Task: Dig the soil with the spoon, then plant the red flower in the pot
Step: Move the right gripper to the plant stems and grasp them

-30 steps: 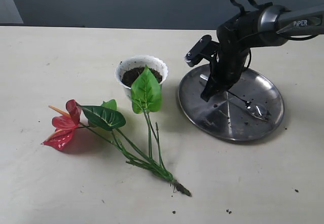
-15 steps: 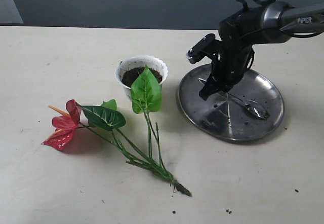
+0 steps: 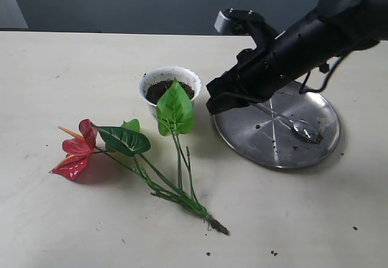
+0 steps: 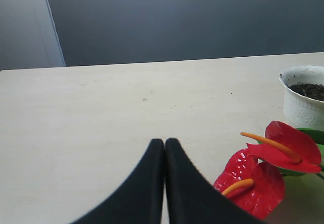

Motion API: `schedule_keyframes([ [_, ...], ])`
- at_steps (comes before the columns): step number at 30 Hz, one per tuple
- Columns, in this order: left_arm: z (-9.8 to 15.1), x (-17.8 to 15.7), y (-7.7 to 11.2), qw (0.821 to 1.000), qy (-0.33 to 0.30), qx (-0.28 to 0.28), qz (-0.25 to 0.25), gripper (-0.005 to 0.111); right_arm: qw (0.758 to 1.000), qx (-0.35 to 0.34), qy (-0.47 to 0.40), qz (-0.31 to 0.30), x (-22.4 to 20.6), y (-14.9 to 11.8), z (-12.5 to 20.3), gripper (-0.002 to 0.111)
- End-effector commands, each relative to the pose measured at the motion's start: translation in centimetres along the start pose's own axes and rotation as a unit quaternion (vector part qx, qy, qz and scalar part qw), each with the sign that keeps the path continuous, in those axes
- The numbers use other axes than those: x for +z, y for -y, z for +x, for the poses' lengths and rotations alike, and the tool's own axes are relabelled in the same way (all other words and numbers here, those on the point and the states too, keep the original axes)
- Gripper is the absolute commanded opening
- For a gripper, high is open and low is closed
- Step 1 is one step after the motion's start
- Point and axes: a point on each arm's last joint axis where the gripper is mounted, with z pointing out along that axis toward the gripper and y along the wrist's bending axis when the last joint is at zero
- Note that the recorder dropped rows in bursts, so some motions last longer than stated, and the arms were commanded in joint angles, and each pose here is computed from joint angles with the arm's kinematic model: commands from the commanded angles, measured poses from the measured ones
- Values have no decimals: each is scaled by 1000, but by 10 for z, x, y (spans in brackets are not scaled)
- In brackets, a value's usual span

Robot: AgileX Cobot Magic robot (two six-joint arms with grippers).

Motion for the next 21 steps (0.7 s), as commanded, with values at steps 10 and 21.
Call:
schedule_keyframes([
  [10,-2,0,0,1000,6,0,3,2,983,-140,-18,-117,22,-60,61,49],
  [21,-2,0,0,1000,6,0,3,2,964,-265,7,-16,73,-100,67,50],
])
